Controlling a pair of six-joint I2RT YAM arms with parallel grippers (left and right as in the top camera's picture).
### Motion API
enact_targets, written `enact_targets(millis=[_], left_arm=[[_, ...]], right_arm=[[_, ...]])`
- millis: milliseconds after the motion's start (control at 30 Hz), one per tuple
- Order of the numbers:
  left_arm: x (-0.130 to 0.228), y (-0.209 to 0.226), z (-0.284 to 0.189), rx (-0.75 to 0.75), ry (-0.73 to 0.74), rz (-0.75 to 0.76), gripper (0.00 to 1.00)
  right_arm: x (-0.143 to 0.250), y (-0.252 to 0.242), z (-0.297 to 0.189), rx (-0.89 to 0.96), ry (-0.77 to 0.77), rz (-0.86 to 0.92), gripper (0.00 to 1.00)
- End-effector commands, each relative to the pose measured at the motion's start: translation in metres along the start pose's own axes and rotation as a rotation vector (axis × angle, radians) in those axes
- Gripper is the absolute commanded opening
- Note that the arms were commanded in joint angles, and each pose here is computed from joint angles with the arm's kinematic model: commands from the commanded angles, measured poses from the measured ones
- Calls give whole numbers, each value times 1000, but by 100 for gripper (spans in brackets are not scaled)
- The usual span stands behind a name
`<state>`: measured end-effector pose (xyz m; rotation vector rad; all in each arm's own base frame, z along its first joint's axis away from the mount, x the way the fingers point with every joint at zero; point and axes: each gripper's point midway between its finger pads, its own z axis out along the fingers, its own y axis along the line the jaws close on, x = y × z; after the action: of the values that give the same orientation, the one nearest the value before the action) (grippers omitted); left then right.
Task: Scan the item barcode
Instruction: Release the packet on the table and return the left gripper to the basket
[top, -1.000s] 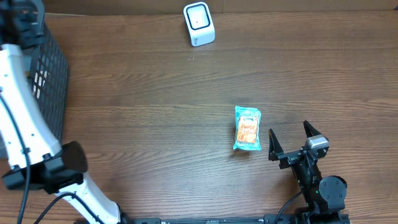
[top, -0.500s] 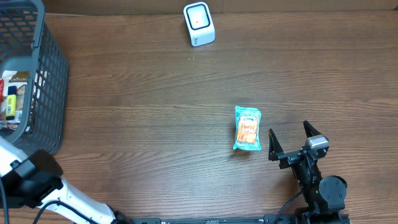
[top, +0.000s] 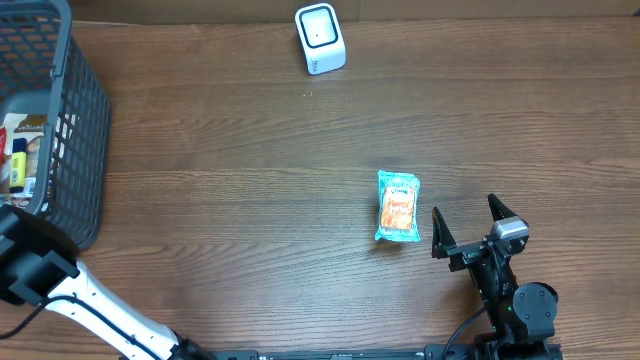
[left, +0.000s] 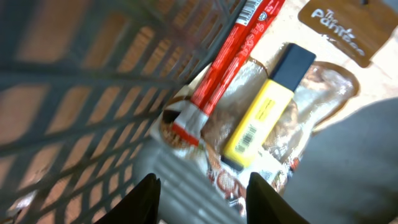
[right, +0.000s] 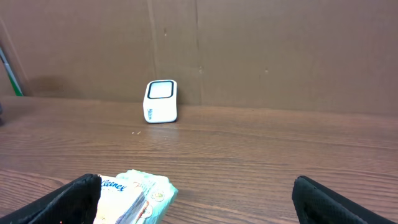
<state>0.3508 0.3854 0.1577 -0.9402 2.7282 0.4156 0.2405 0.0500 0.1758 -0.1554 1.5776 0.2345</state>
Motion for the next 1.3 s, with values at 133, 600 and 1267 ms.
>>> enact_targets(millis=[133, 600, 1267], left_arm=[[-3, -2, 41, -10, 28, 72, 31], [-17, -9, 76, 3, -9, 122, 27], [-8, -26, 111, 65, -8, 203, 29]], right_arm=[[3, -2, 0, 11, 1, -3, 100], [3, -2, 0, 11, 1, -3, 100], [3, -2, 0, 11, 1, -3, 100]])
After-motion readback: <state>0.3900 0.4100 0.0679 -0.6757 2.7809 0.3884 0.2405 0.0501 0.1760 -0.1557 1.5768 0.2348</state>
